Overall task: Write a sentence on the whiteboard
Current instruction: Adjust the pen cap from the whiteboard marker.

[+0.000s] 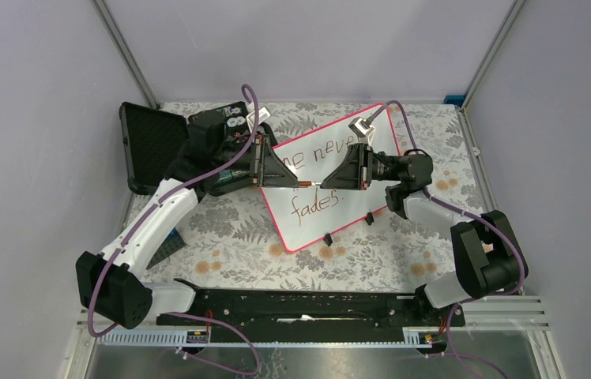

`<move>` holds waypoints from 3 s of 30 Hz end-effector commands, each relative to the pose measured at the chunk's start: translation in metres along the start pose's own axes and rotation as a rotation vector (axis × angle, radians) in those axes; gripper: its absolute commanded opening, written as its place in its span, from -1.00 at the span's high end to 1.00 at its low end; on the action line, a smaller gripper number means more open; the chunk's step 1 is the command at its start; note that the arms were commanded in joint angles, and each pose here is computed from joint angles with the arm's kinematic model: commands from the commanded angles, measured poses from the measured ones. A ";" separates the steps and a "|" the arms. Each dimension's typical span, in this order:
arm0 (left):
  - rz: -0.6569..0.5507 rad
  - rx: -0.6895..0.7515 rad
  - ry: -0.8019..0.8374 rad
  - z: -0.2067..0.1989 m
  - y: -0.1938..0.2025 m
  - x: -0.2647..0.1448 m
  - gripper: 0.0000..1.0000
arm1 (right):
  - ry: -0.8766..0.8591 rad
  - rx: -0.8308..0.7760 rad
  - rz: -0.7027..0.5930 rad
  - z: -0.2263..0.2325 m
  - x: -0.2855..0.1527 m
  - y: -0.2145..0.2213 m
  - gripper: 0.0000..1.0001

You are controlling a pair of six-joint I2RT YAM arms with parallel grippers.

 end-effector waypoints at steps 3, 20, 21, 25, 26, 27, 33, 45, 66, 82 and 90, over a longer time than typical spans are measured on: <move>-0.002 0.056 0.044 -0.005 -0.003 0.004 -0.01 | -0.018 -0.093 0.013 0.005 0.004 0.002 1.00; 0.006 0.054 0.042 -0.004 0.000 0.009 0.52 | -0.005 -0.101 -0.001 0.003 0.007 0.002 1.00; 0.007 0.052 0.042 -0.003 0.000 0.009 0.52 | -0.004 -0.104 -0.005 0.003 0.007 0.001 1.00; 0.009 0.045 0.039 -0.003 0.003 0.009 0.49 | -0.002 -0.108 -0.008 0.003 0.008 0.001 1.00; 0.009 0.045 0.038 -0.002 0.003 0.009 0.47 | -0.001 -0.109 -0.008 0.002 0.008 0.001 1.00; 0.008 0.045 0.036 -0.002 0.003 0.010 0.46 | 0.001 -0.109 -0.009 0.002 0.008 0.002 1.00; 0.010 0.042 0.034 0.000 0.004 0.011 0.31 | 0.007 -0.110 -0.012 0.001 0.008 0.002 1.00; 0.015 0.035 0.014 0.004 0.008 0.013 0.41 | 0.012 -0.103 -0.016 0.000 0.008 0.002 1.00; 0.036 0.041 0.003 0.012 0.005 0.029 1.00 | 0.138 -0.097 -0.015 -0.020 0.023 0.008 1.00; 0.071 0.131 -0.042 0.012 0.009 0.028 0.98 | 0.112 -0.079 0.045 -0.021 0.030 0.021 1.00; 0.204 0.351 -0.198 0.002 0.002 0.002 0.21 | 0.174 -0.081 0.023 -0.026 0.014 0.019 1.00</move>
Point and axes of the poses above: each gripper's point midway between its finger pads, its own x axis out along the fingers, its own z axis along the line the jaws close on, y = z × x, the point moved 7 cm from there along -x, back along the fingers, and after that the axes turned 11 degrees about x, right-handed, at the moved point
